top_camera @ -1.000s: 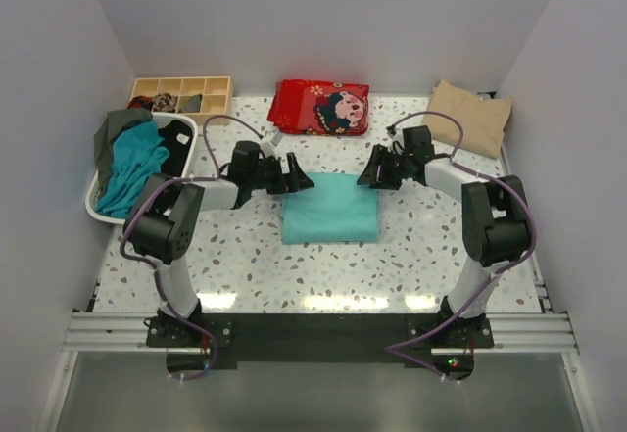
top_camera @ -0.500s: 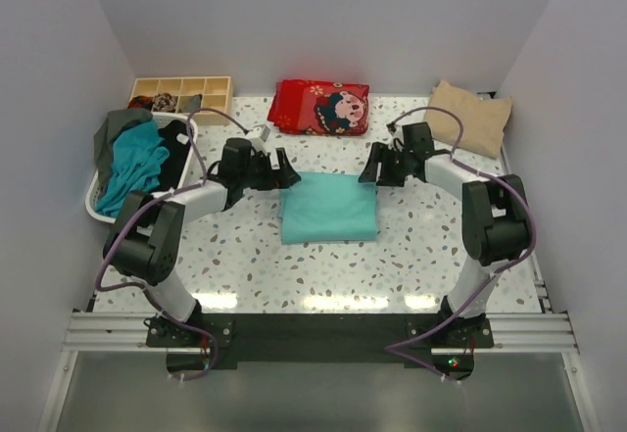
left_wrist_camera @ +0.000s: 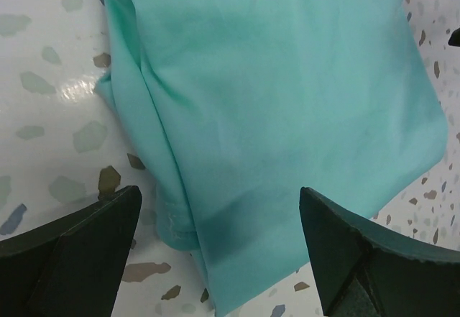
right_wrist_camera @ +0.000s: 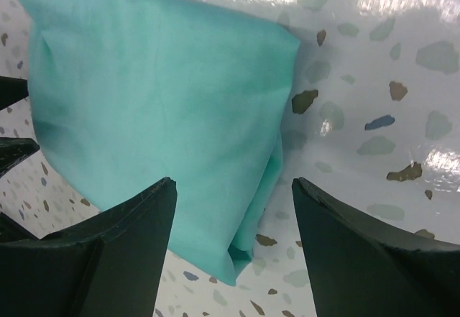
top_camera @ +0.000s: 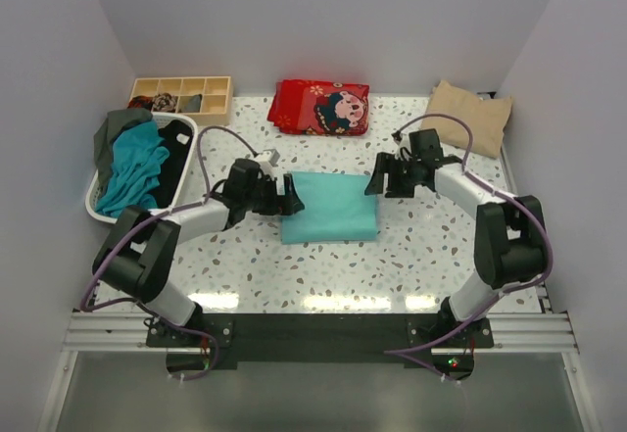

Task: Fold and stack the t-shirts
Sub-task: Put the neatly folded tshirt into the corner of the board with the right arm

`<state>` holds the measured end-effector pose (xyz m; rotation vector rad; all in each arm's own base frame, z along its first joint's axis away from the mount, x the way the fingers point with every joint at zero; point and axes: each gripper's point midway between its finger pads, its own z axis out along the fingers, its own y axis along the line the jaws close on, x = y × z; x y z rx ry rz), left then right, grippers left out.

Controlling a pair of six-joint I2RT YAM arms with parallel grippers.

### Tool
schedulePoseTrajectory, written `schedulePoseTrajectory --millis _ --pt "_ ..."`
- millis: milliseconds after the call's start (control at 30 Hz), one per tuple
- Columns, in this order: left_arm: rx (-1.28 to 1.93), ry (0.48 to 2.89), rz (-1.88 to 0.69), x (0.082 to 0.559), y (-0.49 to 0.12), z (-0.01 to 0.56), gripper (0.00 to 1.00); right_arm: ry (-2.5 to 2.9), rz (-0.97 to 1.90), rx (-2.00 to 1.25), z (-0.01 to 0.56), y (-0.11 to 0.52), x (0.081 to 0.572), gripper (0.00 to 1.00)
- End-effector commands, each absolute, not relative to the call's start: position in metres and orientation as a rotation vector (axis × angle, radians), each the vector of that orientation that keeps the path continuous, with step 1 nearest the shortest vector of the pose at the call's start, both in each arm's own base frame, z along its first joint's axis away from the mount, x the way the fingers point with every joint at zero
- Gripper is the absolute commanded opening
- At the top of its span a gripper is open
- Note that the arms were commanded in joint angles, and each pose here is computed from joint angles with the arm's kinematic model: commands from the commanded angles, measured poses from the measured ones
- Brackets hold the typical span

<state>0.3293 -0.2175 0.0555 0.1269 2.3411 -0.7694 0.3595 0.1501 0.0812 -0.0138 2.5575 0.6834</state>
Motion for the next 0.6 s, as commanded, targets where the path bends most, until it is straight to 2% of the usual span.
schedulePoseTrajectory --millis 0,567 --pt "0.183 2.335 -0.773 0.32 -0.233 0.051 0.96 2.574 0.705 -0.033 0.078 0.149 0.343 0.7" --pt "0.213 2.44 -0.819 0.29 -0.243 0.01 0.94 2.719 0.955 0.044 0.012 0.173 0.316 0.72"
